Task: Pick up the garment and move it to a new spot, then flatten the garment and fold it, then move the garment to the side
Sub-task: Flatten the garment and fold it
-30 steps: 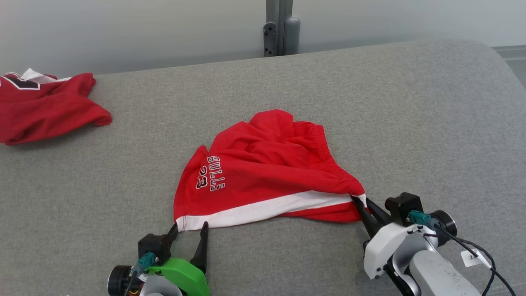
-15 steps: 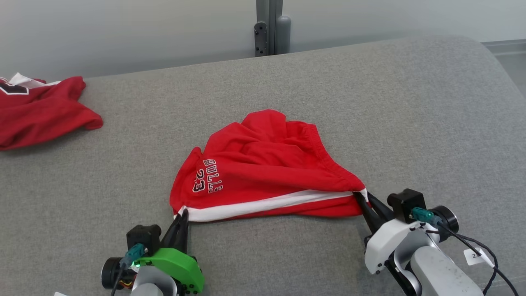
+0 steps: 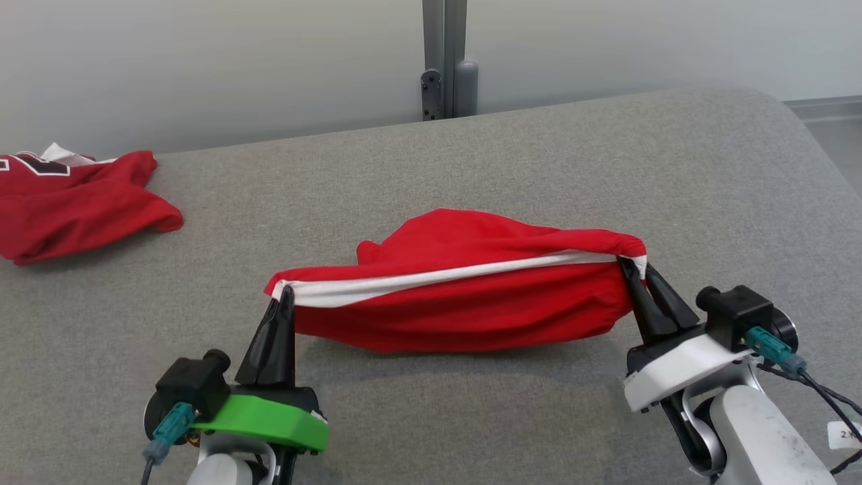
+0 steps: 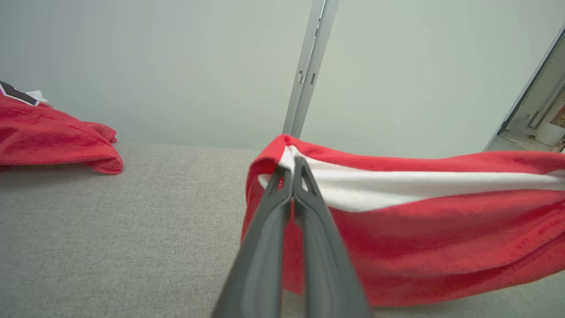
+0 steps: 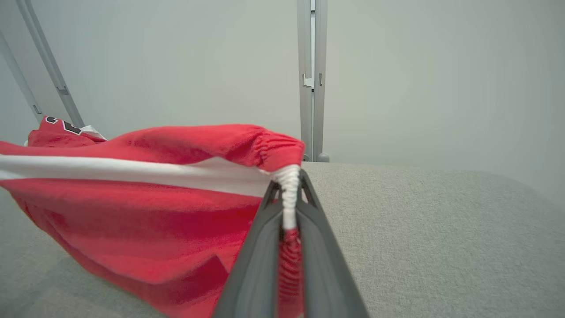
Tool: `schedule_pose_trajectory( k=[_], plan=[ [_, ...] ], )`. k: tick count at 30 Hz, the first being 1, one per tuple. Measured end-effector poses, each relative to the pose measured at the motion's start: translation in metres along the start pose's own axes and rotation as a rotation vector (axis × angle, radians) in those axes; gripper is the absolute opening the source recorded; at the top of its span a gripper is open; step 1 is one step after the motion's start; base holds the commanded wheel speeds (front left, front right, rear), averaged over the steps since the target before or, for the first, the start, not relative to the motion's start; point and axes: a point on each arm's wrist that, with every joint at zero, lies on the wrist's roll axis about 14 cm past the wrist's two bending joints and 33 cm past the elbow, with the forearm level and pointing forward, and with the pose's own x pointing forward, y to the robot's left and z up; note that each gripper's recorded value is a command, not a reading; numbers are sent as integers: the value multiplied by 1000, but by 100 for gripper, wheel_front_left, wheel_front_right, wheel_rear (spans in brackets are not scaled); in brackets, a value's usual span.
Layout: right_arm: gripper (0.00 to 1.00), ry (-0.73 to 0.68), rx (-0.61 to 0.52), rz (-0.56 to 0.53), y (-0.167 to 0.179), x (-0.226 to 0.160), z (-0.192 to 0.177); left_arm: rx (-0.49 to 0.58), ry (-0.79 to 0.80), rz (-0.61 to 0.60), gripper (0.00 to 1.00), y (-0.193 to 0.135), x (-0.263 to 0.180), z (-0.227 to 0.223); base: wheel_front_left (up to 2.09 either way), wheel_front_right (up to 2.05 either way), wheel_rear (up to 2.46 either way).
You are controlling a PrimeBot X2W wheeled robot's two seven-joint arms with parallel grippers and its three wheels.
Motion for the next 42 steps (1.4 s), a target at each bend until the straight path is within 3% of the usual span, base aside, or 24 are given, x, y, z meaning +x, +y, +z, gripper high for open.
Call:
schedule_pose_trajectory(
  k=[11,18,26,34,37,42],
  plan=[
    [0,-297,33,35,11,-18,116,-6,-317,-177,0,-60,-2,110,0,0,0],
    [0,-338,18,65,7,-2,151,64,-370,-262,0,-74,26,154,0,0,0],
    [0,-298,-64,141,1,90,166,124,-295,-278,0,-61,120,176,0,0,0],
    [0,-464,-179,177,10,188,221,267,-500,-222,0,-45,204,245,0,0,0],
    [0,-468,-188,172,10,215,208,310,-495,-209,0,-35,225,234,0,0,0],
    [0,-295,-171,162,4,249,120,256,-343,-140,0,6,251,157,0,0,0]
  ],
)
